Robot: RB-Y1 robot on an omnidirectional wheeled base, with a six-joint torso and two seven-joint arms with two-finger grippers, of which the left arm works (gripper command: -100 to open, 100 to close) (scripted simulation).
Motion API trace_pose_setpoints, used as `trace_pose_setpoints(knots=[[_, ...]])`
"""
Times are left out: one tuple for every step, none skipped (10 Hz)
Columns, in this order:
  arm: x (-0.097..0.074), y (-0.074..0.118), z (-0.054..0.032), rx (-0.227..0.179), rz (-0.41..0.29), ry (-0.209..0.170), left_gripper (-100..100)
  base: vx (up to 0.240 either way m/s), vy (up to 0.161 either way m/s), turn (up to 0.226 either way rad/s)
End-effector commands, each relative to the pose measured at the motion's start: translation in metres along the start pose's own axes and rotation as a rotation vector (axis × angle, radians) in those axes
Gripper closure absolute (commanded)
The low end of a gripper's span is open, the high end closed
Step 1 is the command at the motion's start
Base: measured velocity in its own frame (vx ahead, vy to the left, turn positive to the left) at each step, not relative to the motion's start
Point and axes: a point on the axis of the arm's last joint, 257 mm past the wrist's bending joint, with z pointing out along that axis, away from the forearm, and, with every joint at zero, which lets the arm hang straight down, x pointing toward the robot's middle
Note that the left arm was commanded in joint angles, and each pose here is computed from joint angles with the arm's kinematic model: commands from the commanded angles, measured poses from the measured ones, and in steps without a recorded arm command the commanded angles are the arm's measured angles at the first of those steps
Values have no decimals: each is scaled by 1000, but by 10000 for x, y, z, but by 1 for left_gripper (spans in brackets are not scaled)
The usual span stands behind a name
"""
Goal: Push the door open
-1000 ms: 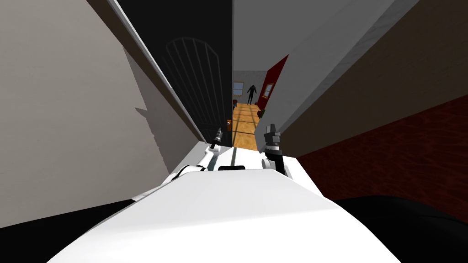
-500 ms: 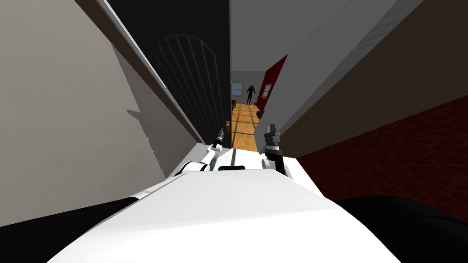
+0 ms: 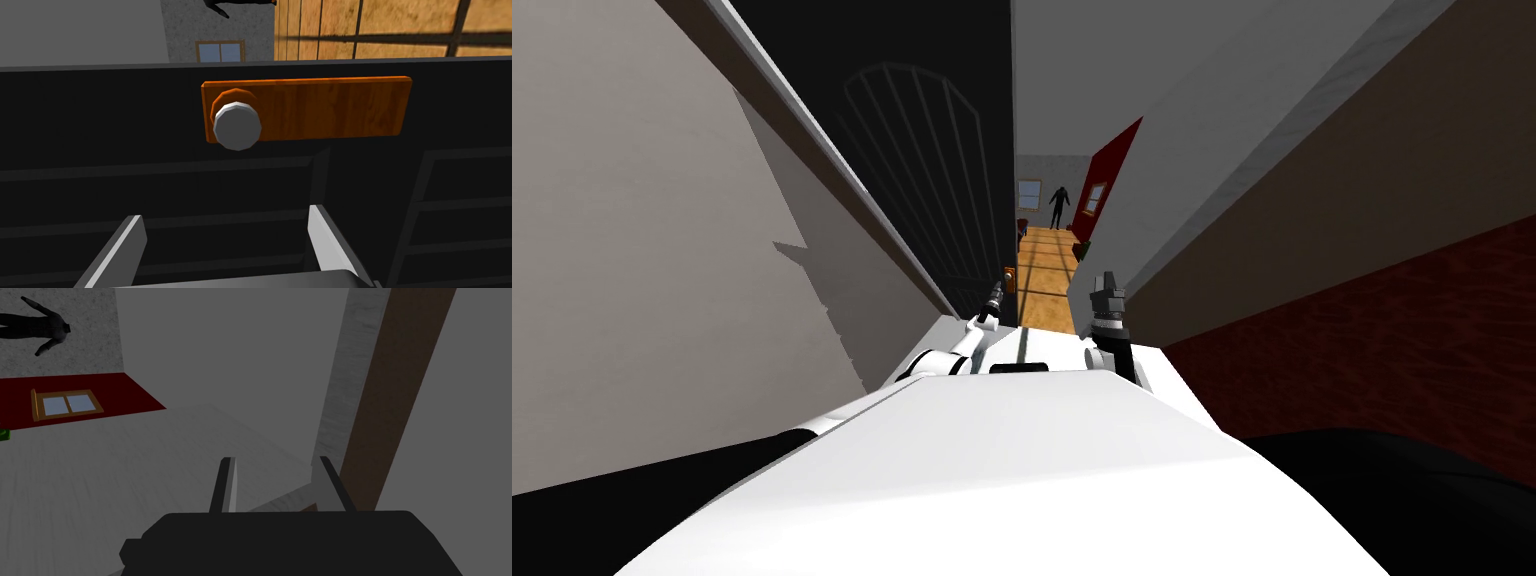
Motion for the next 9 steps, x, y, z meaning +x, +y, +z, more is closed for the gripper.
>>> trace_pose_setpoints(knots=[[-93,-11,-2,1,11,-8,-100,144,-38,-19],[-139,-10,-3,0,16,-12,-100,169,-29,-15],[-173,-9,-4,0,19,-16,-100,174,-31,-23],[-190,-7,-5,-1,20,-18,-100,182,-31,-17],[-191,-3,-6,-2,18,-20,-100,219,-49,-28],[-176,0,-6,-2,14,-20,-100,216,-44,-20],[-131,7,-6,-3,5,-18,-100,199,-41,-23],[-78,12,-6,-4,-4,-16,-100,192,-59,-27],[-105,11,-9,-4,1,-17,-100,85,-29,0]])
